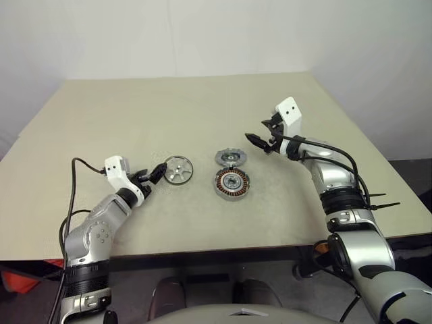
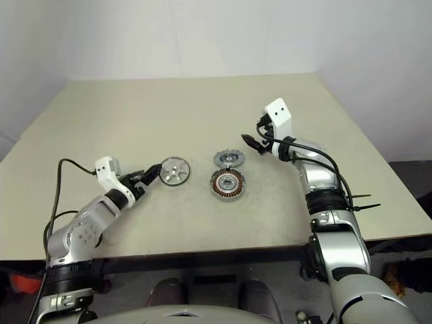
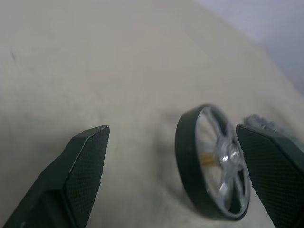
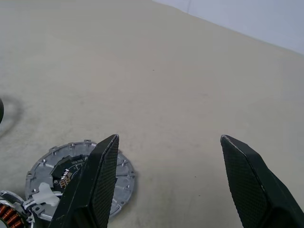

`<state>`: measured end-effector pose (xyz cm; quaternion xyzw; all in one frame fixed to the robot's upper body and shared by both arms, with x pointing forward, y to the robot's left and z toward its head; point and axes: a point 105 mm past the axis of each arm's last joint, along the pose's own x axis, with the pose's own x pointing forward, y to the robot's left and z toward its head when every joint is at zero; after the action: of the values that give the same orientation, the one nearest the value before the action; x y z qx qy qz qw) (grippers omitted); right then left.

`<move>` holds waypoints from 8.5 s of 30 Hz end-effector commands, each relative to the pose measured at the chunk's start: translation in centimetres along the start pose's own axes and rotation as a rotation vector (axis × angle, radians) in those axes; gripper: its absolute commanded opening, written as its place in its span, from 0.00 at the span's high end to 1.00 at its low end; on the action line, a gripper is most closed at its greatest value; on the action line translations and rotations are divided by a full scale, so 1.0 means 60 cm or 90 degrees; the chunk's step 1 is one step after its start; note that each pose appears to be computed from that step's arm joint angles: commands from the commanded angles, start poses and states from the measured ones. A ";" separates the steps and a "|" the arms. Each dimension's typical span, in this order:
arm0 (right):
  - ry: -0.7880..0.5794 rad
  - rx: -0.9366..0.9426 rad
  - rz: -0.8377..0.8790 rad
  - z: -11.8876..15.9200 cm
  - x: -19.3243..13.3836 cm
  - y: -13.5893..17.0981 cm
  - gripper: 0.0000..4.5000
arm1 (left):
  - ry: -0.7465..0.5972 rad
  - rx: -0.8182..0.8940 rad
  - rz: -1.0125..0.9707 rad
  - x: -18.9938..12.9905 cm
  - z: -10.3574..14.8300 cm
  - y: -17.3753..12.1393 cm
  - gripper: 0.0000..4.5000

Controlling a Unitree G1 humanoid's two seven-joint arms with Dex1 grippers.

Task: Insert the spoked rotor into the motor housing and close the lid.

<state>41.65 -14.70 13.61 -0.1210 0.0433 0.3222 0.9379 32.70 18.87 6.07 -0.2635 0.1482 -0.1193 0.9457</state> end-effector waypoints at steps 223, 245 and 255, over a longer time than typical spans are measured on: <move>-0.017 -0.168 0.347 0.077 -0.086 0.138 0.13 | 0.124 -0.379 -0.251 0.045 -0.060 -0.156 0.40; 0.073 -0.252 0.351 0.016 -0.075 0.104 0.13 | 0.119 -0.373 -0.244 0.046 -0.059 -0.151 0.40; 0.072 -0.245 0.372 0.005 -0.067 0.124 0.13 | 0.114 -0.366 -0.236 0.046 -0.056 -0.145 0.40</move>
<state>34.17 -12.08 12.74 -0.2908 0.0814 0.5627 0.7695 32.64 8.93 6.48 -0.5373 0.2248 -0.2602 0.7701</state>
